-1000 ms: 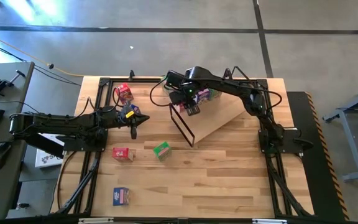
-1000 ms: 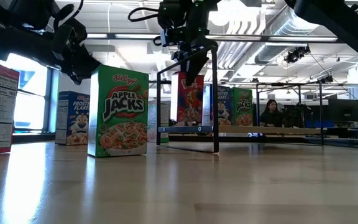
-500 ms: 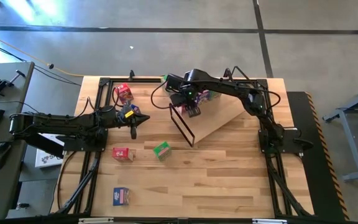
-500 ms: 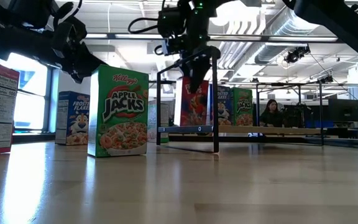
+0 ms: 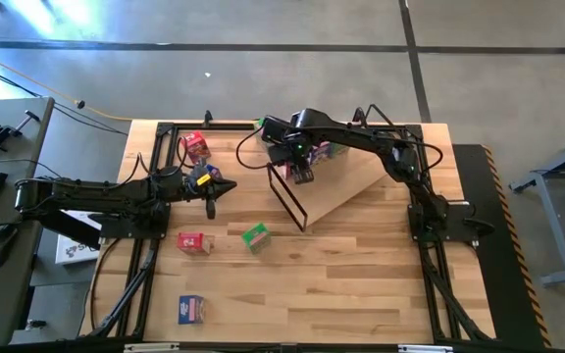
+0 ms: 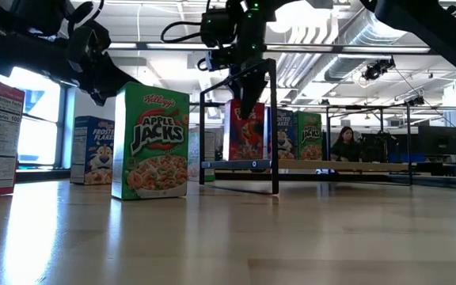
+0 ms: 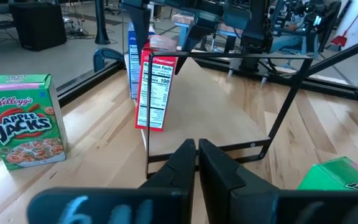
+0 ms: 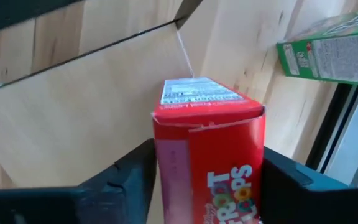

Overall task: Stack cereal on shelf
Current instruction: Put the bottom red cereal box on the shelf

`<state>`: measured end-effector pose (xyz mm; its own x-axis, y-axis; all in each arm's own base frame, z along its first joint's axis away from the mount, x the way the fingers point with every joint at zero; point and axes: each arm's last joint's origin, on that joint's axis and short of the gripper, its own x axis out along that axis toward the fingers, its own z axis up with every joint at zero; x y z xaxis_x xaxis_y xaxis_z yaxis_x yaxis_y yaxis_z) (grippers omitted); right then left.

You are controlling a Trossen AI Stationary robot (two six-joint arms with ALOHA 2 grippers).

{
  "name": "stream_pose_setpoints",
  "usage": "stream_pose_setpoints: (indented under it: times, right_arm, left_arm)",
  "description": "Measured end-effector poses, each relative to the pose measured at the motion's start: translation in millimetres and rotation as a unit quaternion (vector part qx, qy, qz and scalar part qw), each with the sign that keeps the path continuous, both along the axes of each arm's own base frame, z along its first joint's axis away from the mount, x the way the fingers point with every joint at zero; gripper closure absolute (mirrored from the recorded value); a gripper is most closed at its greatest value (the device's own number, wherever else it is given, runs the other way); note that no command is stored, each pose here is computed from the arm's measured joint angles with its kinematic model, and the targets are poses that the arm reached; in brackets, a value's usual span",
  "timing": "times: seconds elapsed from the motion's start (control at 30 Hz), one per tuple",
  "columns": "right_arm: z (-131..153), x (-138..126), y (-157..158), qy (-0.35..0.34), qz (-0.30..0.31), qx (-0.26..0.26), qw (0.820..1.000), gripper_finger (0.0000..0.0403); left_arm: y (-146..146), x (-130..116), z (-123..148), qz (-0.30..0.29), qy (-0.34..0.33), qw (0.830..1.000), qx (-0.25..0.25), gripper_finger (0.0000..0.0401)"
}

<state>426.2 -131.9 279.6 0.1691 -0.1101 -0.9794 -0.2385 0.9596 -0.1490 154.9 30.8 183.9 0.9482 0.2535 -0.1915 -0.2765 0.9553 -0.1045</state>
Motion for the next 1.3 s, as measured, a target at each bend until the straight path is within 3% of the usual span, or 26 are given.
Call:
stream_pose_setpoints:
  times: [0.2, 0.43, 0.73, 0.83, 0.97, 1.13, 1.23, 1.3]
  right_arm:
    - [0, 1, 0, 0.002, -0.002, -0.024, 1.000, 0.0147]
    - [5, 1, 2, -0.002, 0.003, -0.029, 1.000, 0.0143]
    - [52, -5, 28, -0.049, 0.005, -0.115, 0.992, 0.0144]
    - [69, -14, 41, -0.058, -0.024, -0.140, 0.988, 0.0150]
    - [85, -30, 53, -0.077, -0.076, -0.089, 0.990, 0.0193]
    - [82, -48, 57, -0.055, -0.112, -0.008, 0.992, 0.0304]
    - [77, -65, 61, -0.098, -0.134, 0.016, 0.986, 0.0378]
    - [62, -77, 64, -0.156, -0.148, 0.024, 0.976, 0.0393]
  left_arm:
    - [0, 0, 0, 0.001, -0.003, 1.000, -0.002, 0.0365]
    - [0, 0, 0, 0.000, -0.002, 1.000, 0.001, 0.0363]
    - [0, 0, 0, -0.002, 0.001, 1.000, 0.010, 0.0373]
    - [0, 0, 0, -0.003, 0.000, 1.000, 0.012, 0.0381]
    - [0, 0, 1, -0.003, -0.001, 1.000, 0.015, 0.0395]
    - [0, 0, 1, -0.002, -0.002, 1.000, 0.015, 0.0400]
    - [0, 0, 1, -0.002, -0.002, 1.000, 0.013, 0.0401]
    - [0, 0, 1, -0.001, -0.002, 1.000, 0.012, 0.0400]
